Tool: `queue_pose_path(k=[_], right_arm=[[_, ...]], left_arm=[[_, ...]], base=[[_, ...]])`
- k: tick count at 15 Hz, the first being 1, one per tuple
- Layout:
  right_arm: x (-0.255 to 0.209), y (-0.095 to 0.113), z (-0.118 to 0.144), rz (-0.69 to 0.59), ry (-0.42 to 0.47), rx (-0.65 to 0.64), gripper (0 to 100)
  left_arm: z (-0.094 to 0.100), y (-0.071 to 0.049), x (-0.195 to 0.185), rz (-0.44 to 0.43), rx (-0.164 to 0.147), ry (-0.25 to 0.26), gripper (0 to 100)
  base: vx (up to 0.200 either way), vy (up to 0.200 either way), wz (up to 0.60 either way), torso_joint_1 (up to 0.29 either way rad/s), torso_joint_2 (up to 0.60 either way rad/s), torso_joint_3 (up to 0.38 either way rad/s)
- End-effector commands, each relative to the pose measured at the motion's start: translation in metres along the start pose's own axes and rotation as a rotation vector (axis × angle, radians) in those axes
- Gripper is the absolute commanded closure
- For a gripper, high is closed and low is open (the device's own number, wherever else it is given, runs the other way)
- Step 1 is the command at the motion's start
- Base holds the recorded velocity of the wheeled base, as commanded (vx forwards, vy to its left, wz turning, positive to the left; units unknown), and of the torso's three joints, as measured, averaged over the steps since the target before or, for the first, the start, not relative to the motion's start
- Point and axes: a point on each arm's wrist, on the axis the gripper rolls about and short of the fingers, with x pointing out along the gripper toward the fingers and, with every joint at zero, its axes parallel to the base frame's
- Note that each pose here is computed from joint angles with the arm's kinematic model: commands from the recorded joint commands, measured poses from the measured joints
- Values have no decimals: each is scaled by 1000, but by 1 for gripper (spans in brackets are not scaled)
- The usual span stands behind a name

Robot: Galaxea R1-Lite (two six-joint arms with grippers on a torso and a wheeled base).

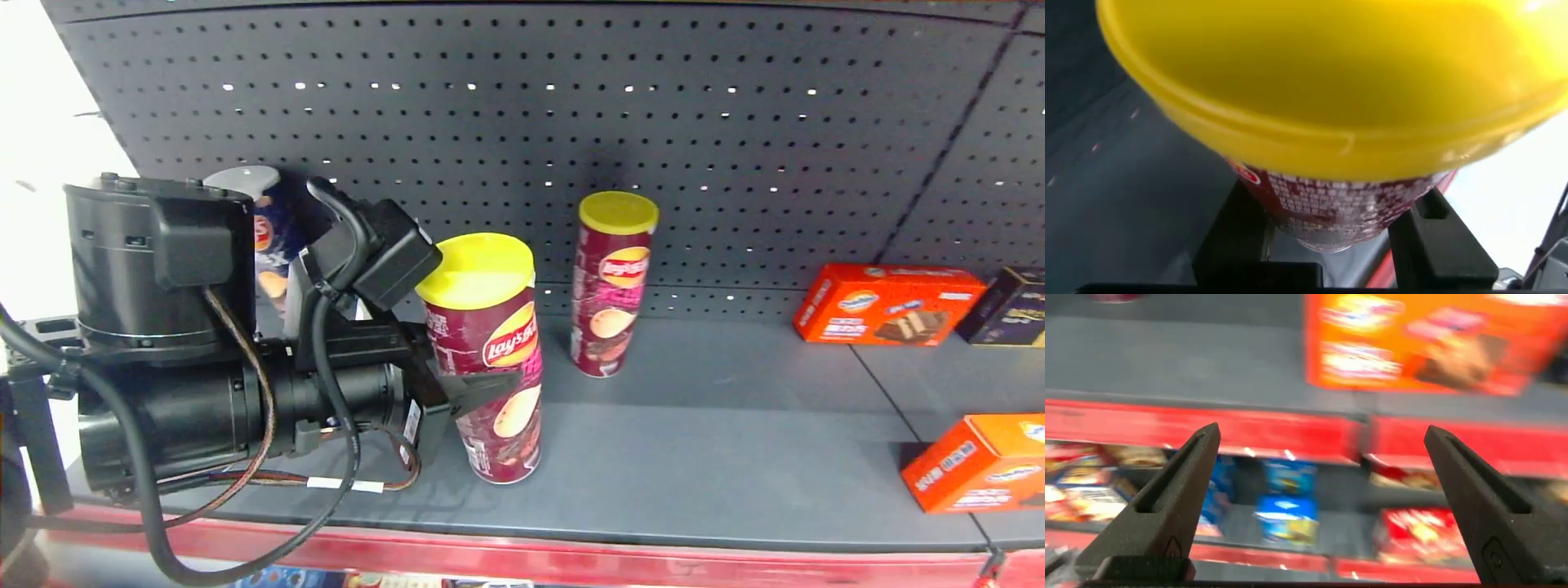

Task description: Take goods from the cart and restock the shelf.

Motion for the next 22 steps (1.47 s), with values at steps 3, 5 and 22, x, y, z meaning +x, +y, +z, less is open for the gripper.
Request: queue_pose_path(k=[3,5,22], right_arm=[[0,0,0,0,1,-1,0],[0,0,0,0,0,-1,0],[17,2,98,164,-17,-32,0]], left_arm=[[0,1,-2,10,-1,-2,100],[1,5,-6,26,-4,-8,100],[-19,13,-54,122,-69,-13,100]], base=[[0,0,0,0,0,0],[0,0,0,0,0,0],[0,0,0,0,0,0]])
